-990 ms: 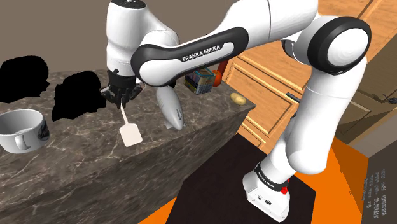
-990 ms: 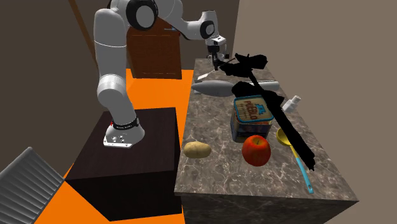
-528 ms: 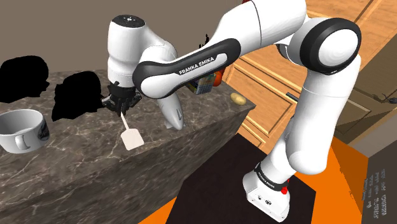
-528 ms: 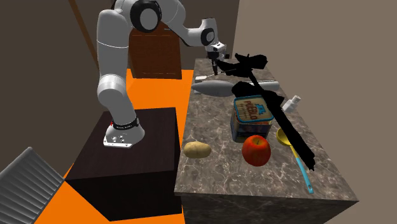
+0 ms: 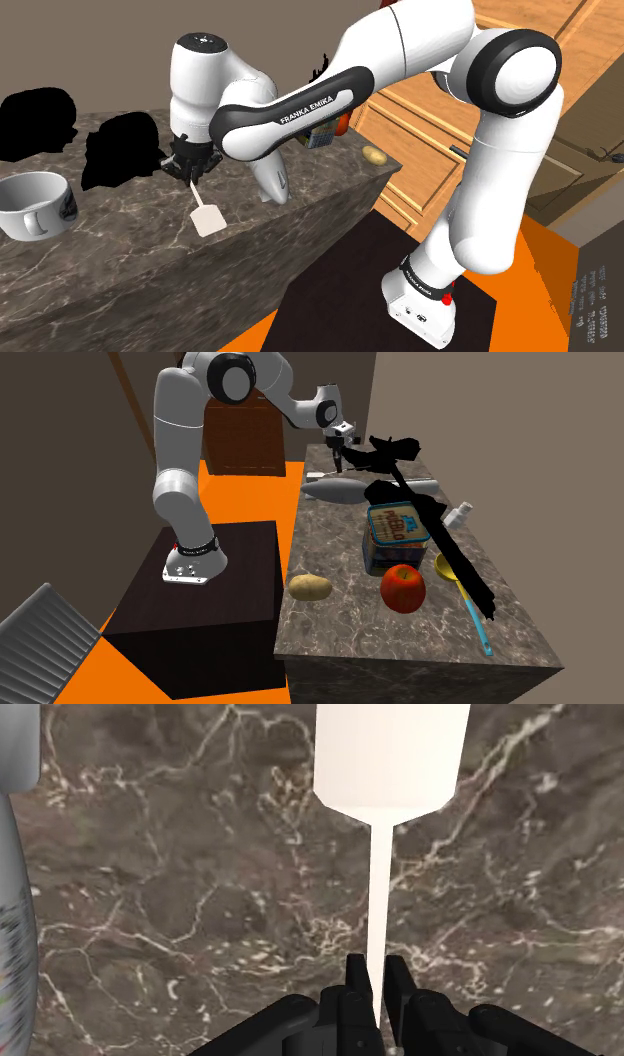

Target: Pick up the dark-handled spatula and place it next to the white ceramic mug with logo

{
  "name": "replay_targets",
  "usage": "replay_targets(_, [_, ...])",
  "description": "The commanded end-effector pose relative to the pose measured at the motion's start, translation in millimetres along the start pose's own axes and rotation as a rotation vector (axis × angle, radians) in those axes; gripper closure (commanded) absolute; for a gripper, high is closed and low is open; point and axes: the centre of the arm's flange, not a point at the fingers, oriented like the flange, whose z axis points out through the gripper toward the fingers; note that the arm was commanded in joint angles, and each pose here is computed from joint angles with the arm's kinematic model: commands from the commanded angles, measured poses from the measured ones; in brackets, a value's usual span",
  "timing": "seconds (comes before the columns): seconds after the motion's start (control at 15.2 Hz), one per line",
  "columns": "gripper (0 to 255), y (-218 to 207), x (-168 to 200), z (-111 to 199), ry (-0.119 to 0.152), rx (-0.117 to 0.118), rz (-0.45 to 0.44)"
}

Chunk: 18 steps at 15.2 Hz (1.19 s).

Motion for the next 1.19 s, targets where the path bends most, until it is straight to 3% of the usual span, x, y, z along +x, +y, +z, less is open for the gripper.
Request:
replay_targets(0.0, [255, 0.0, 0.0, 0.1, 0.000, 0.000, 0.000])
replay_targets(0.07, [0, 0.0, 0.0, 0.1, 0.000, 0.000, 0.000])
replay_targets(0.4, [0, 0.0, 0.0, 0.1, 0.000, 0.000, 0.000])
replay_targets(0.66, [0, 0.0, 0.0, -49.9, 0.000, 0.000, 0.000])
replay_targets(1.12, [0, 0.0, 0.0, -49.9, 0.000, 0.000, 0.000])
